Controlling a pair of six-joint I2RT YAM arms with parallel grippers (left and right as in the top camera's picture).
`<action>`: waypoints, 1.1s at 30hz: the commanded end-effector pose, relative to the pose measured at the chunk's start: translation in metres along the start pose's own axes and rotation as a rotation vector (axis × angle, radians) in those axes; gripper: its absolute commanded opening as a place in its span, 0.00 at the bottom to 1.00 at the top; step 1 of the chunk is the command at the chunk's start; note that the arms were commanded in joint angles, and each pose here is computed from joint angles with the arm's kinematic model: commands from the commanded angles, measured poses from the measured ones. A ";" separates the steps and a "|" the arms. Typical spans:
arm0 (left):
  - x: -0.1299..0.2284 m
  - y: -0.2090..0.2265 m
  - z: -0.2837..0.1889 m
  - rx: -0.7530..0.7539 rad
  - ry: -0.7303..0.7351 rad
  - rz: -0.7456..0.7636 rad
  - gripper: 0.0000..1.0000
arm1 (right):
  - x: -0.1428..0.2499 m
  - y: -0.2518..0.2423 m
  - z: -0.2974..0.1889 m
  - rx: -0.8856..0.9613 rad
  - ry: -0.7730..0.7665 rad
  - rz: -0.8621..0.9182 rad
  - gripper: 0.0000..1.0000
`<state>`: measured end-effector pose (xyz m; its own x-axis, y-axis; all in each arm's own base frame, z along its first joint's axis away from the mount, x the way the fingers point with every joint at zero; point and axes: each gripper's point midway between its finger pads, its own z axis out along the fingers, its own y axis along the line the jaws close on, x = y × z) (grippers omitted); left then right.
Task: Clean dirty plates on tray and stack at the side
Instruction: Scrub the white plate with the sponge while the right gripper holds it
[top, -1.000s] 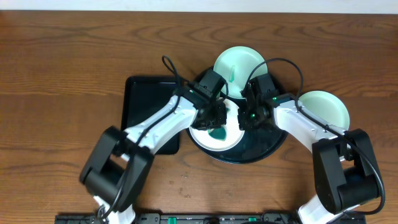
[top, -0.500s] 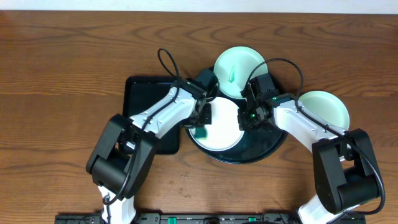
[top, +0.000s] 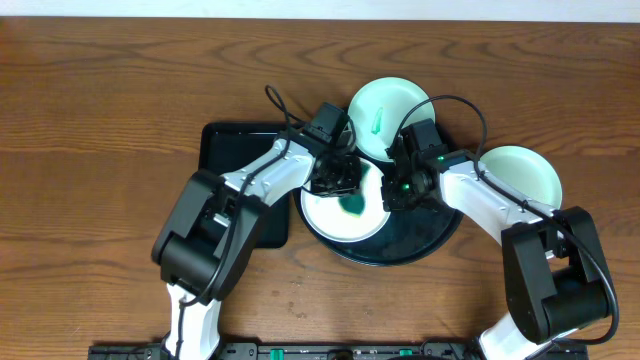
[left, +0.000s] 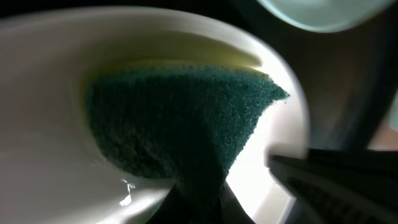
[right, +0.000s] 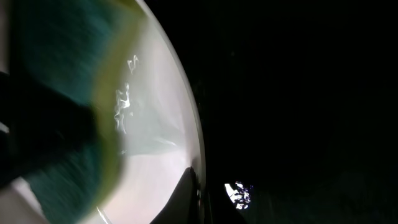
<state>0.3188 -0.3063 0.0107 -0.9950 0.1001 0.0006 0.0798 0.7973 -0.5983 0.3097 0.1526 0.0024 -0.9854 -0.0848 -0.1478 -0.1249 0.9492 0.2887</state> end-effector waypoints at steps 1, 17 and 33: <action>0.068 -0.013 0.044 0.107 0.261 -0.003 0.08 | 0.016 -0.005 0.013 0.027 0.060 -0.014 0.01; 0.051 0.108 -0.008 -0.626 0.073 -0.093 0.07 | 0.012 -0.004 0.013 0.023 0.046 -0.017 0.01; 0.001 0.156 -0.076 -1.109 -0.178 0.064 0.07 | 0.015 -0.005 0.013 0.027 0.059 -0.014 0.01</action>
<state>0.3210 -0.2195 0.0064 -0.9861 0.0786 -0.1466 0.0690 0.9952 0.0695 0.3099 0.1524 0.0024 -0.9854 -0.0840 -0.1482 -0.1243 0.9494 0.2884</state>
